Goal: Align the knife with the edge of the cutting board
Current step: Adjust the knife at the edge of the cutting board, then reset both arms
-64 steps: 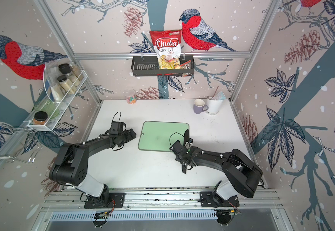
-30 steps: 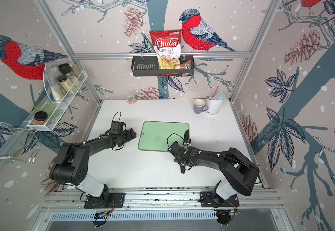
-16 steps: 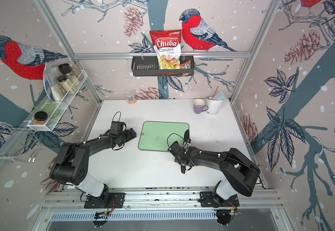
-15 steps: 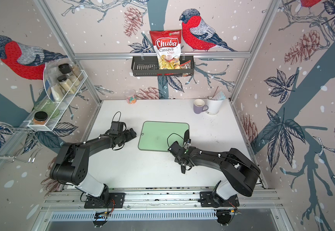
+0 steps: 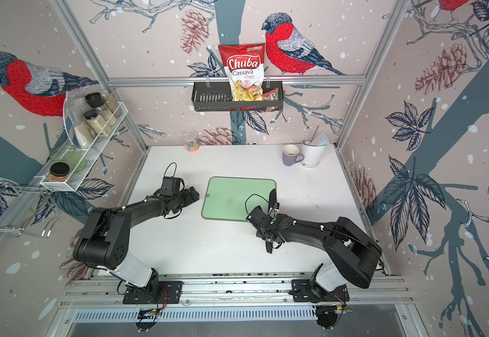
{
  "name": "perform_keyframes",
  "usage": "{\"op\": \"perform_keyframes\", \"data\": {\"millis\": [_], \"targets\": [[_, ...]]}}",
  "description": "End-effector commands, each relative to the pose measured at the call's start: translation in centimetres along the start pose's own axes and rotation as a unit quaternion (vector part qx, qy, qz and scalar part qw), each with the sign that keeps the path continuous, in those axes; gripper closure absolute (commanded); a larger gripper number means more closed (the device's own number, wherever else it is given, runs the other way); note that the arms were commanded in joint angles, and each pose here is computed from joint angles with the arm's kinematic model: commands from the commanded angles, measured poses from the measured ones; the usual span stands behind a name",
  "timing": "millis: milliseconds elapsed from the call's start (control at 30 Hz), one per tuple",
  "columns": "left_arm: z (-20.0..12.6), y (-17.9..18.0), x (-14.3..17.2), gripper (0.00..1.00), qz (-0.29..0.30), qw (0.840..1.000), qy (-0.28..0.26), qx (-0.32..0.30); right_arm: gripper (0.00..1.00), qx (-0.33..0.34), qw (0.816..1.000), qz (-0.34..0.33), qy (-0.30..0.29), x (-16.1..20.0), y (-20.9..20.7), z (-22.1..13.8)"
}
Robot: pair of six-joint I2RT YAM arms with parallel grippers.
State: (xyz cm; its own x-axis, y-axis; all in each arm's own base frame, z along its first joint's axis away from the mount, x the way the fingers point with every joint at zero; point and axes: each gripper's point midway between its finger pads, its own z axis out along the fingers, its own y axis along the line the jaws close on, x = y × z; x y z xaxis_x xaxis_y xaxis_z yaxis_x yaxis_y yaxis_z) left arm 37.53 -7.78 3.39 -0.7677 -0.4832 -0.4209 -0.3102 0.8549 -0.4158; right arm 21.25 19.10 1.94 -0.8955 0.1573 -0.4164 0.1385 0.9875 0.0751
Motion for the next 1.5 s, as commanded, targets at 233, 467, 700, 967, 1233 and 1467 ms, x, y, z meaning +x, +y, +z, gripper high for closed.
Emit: {"op": "perform_keyframes", "data": {"millis": [233, 467, 700, 967, 1233, 1467], "targets": [[-0.5, 1.6, 2.2, 0.05, -0.005, 0.999, 0.039, -0.034, 0.36, -0.004, 1.000, -0.011, -0.020, -0.8, 0.0, -1.7], [-5.9, 0.6, -1.5, 0.05, 0.023, 0.997, -0.071, -0.024, 0.11, -0.049, 0.987, -0.012, -0.155, -8.0, -1.1, -9.7], [-13.7, -0.2, -5.0, 0.03, 0.094, 0.960, -0.263, -0.009, 0.01, -0.043, 0.940, 0.054, -0.335, -14.9, -9.4, -14.2], [-15.5, 1.3, -5.7, 0.03, 0.190, 0.911, -0.362, -0.049, 0.01, 0.070, 0.923, 0.053, -0.375, -15.6, -18.1, -11.0], [-9.7, 3.4, -6.6, 0.05, 0.256, 0.887, -0.367, -0.118, 0.01, 0.057, 0.927, 0.117, -0.353, -15.3, -21.5, -5.1], [-6.3, 4.3, -8.1, 0.05, 0.273, 0.889, -0.353, -0.102, 0.00, 0.113, 0.896, 0.100, -0.419, -19.0, -22.4, -5.5]]}}
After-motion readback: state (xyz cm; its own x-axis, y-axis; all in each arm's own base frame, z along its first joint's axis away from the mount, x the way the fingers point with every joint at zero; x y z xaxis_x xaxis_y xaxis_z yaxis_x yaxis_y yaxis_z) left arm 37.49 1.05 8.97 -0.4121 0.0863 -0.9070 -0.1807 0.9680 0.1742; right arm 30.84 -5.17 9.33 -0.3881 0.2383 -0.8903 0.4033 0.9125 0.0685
